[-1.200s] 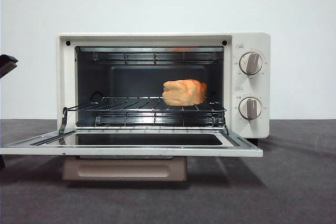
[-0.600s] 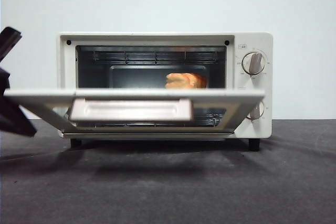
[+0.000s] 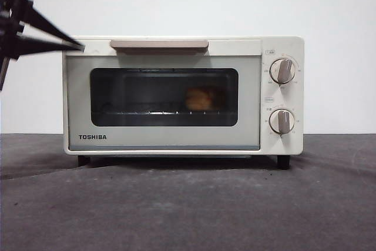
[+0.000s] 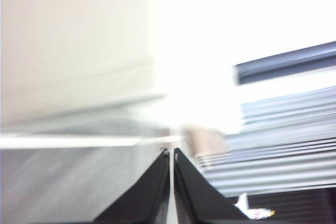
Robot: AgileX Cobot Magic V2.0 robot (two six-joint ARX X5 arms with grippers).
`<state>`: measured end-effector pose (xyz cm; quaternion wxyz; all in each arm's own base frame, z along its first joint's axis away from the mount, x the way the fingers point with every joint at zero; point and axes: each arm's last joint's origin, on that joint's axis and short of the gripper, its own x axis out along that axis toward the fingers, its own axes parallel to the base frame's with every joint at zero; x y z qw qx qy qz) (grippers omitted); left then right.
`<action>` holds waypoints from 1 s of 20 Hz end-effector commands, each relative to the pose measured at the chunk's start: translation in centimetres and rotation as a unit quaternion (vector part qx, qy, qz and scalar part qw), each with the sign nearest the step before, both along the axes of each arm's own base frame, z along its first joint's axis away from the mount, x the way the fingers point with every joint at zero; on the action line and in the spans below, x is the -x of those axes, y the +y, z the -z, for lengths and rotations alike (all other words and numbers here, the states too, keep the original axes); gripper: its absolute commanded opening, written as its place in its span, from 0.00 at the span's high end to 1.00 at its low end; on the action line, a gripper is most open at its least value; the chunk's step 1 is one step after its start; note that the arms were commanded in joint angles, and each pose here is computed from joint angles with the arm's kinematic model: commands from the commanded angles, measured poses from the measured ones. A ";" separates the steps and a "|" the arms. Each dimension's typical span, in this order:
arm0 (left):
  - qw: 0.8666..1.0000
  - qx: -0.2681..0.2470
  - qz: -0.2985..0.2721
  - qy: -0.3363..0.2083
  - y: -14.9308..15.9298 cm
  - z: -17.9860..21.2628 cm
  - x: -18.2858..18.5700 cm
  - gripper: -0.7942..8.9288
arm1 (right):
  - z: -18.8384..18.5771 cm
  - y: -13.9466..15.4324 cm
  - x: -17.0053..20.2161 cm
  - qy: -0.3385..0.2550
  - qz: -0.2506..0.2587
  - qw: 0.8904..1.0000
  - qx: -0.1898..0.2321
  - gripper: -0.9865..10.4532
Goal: The left arm flap open the oven, the right arm pick bread and place it into oven, the left arm flap close the oven
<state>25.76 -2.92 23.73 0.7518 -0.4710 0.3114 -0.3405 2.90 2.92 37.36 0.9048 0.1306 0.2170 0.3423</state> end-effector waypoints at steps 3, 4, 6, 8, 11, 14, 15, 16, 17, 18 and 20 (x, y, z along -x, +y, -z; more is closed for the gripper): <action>0.999 0.025 0.003 -0.048 -0.1 -2.7 0.7 0.90 | -0.4 0.0 0.1 -0.011 -0.005 1.000 -0.002 0.56; 0.998 0.022 0.004 -0.060 0.0 -3.1 1.0 0.90 | -0.4 0.0 0.1 -0.013 -0.006 1.000 0.000 0.56; 0.995 0.010 0.006 -0.097 0.0 -4.1 1.9 0.90 | -0.4 0.0 0.0 -0.019 -0.008 1.000 0.006 0.56; 0.992 -0.003 0.008 -0.129 0.0 -5.2 3.0 0.90 | -0.4 0.0 0.0 -0.024 -0.011 1.000 0.011 0.57; 0.984 -0.030 0.018 -0.172 0.0 -6.3 4.8 0.90 | -0.4 0.0 0.0 -0.030 -0.013 0.999 0.017 0.67; 0.972 -0.069 0.027 -0.221 0.1 -7.2 6.9 0.90 | -0.4 0.0 0.0 -0.037 -0.016 0.999 0.024 0.77; 0.968 -0.083 0.029 -0.236 0.1 -7.4 7.7 0.90 | -0.4 0.0 0.0 -0.038 -0.017 0.999 0.025 0.81; 0.964 -0.096 0.029 -0.247 0.1 -7.6 8.4 0.90 | -0.4 0.0 0.0 -0.039 -0.017 0.999 0.026 0.85; 0.959 -0.110 0.028 -0.258 0.2 -7.7 9.2 0.90 | -0.4 0.0 0.0 -0.042 -0.019 0.999 0.029 0.90; 0.955 -0.126 0.024 -0.268 0.2 -7.8 10.0 0.90 | -0.4 0.0 0.0 -0.046 -0.021 0.998 0.033 0.91; 0.946 -0.159 0.013 -0.282 0.3 -7.8 11.5 0.90 | -0.4 0.0 0.0 -0.049 -0.022 0.998 0.037 0.91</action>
